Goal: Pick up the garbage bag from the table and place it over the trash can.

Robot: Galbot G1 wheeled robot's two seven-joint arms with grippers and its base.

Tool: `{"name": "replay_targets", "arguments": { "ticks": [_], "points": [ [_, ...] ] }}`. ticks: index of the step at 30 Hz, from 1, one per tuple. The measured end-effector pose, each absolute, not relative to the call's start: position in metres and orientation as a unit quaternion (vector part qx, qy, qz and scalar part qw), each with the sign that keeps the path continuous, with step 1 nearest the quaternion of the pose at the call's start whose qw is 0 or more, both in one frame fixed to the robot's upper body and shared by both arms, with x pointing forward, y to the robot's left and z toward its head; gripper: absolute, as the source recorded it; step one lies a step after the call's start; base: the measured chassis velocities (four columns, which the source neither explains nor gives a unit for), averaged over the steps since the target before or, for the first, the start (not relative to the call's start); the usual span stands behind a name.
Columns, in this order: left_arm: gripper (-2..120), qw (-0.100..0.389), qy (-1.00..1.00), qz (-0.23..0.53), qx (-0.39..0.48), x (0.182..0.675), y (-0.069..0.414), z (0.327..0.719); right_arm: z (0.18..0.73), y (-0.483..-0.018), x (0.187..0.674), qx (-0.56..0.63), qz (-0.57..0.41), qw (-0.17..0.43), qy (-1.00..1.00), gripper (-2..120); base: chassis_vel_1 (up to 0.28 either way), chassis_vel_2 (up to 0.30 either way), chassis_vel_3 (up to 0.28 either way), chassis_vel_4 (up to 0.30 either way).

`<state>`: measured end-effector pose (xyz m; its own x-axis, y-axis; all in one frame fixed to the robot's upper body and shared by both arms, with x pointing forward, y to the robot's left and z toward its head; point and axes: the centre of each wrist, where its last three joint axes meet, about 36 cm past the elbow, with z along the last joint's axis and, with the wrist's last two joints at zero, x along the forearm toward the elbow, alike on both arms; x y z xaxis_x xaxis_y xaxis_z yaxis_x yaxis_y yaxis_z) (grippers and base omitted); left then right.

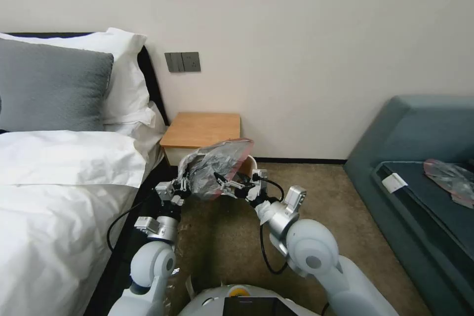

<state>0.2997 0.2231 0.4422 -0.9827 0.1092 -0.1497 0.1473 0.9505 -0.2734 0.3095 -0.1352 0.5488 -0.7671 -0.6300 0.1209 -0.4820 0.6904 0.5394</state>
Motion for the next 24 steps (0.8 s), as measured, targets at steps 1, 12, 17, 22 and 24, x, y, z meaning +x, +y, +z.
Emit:
{"name": "replay_targets", "arguments": {
  "ticks": [1, 12, 17, 22, 24],
  "points": [
    [5, 0.066, 0.985, -0.143, 0.065, 0.3, 0.223, 0.442, 0.549, -0.135, 0.309, 0.306, -0.247, 0.15, -0.907, 100, 0.0, 0.0, 0.0, 0.0],
    [5, 0.064, 0.985, -0.143, 0.068, 0.298, 0.223, 0.441, 0.545, -0.13, 0.315, 0.313, -0.244, 0.141, -0.907, 89, 0.0, 0.0, 0.0, 0.0],
    [5, 0.063, 0.985, -0.145, 0.067, 0.298, 0.221, 0.441, 0.542, -0.126, 0.316, 0.317, -0.244, 0.136, -0.906, 67, 0.0, 0.0, 0.0, 0.0],
    [5, 0.064, 0.985, -0.146, 0.067, 0.298, 0.222, 0.442, 0.539, -0.125, 0.317, 0.316, -0.242, 0.133, -0.908, 48, 0.0, 0.0, 0.0, 0.0],
    [5, 0.064, 0.985, -0.146, 0.067, 0.298, 0.222, 0.442, 0.539, -0.125, 0.317, 0.316, -0.242, 0.133, -0.908, 44, 0.0, 0.0, 0.0, 0.0]
  ]
}}
